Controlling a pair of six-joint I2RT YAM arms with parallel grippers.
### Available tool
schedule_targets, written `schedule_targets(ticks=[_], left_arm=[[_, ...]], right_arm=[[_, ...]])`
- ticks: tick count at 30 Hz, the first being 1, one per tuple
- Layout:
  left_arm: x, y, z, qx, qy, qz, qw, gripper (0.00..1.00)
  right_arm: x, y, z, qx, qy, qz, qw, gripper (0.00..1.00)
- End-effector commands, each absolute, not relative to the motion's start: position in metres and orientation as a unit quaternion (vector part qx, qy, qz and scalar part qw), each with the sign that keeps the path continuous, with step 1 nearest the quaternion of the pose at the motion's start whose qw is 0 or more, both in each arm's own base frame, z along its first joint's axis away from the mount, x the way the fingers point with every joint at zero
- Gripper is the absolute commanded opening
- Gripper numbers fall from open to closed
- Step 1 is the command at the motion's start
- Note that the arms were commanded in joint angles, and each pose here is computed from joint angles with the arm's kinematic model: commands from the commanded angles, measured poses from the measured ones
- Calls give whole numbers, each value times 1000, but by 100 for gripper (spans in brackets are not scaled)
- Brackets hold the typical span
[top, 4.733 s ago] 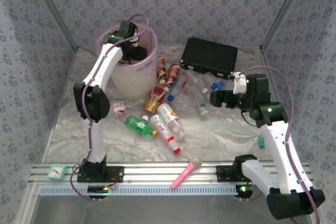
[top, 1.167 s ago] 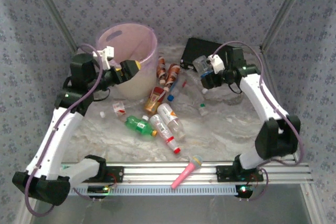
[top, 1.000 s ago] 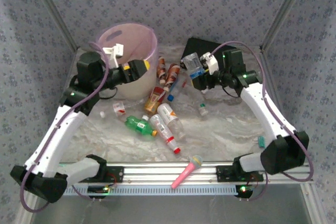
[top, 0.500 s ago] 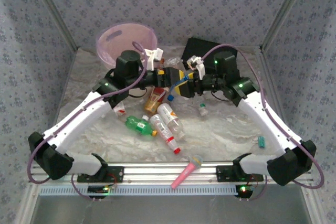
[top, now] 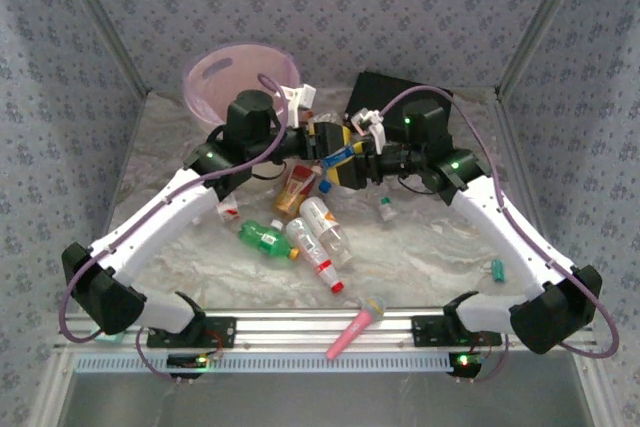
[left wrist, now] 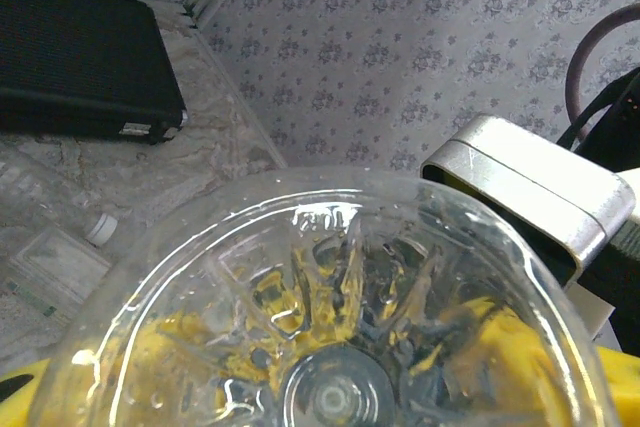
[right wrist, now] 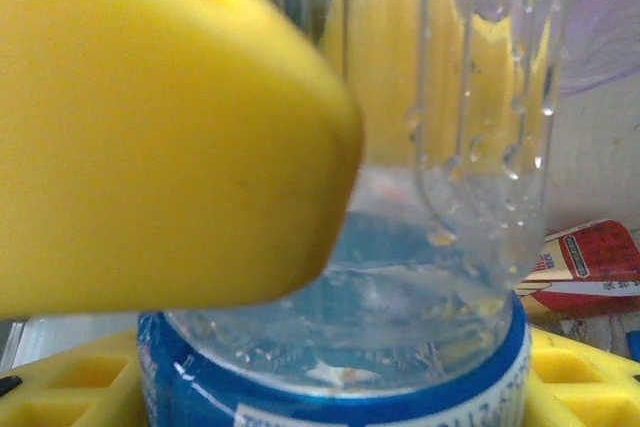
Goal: Put the plastic bottles in the bin
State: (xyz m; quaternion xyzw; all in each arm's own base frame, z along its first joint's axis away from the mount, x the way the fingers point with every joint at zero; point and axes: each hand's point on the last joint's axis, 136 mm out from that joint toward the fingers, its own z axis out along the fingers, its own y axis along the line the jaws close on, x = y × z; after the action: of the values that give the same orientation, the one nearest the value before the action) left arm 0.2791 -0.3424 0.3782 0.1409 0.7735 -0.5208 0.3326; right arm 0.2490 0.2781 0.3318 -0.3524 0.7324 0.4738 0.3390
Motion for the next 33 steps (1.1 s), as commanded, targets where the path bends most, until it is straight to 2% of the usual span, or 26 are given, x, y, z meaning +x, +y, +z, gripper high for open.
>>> schedule_targets(ticks=[1, 4, 5, 13, 16, 18, 24, 29, 33], left_arm=[[280, -344, 406, 149, 753, -532, 358, 55], [285, -340, 409, 147, 757, -523, 364, 54], [288, -337, 412, 146, 757, -521, 368, 54], [342, -275, 462, 116, 755, -459, 453, 51], [375, -236, 482, 92, 760, -414, 492, 46], [402, -206, 488, 73, 774, -366, 511, 38], [469, -147, 449, 28, 839, -233, 491, 18], [502, -142, 388, 32, 882, -191, 429, 1], [519, -141, 335, 29, 911, -154, 382, 0]], right_arm=[[246, 278, 341, -360, 724, 477, 344, 77], [249, 273, 344, -358, 727, 471, 349, 97], [250, 270, 345, -356, 729, 467, 352, 100], [244, 217, 356, -311, 753, 423, 397, 100], [239, 194, 341, -277, 777, 403, 396, 100], [236, 183, 321, -256, 798, 389, 383, 100], [230, 161, 292, -221, 832, 348, 371, 100], [232, 150, 276, -206, 851, 324, 358, 100], [234, 146, 262, -198, 863, 317, 341, 100]])
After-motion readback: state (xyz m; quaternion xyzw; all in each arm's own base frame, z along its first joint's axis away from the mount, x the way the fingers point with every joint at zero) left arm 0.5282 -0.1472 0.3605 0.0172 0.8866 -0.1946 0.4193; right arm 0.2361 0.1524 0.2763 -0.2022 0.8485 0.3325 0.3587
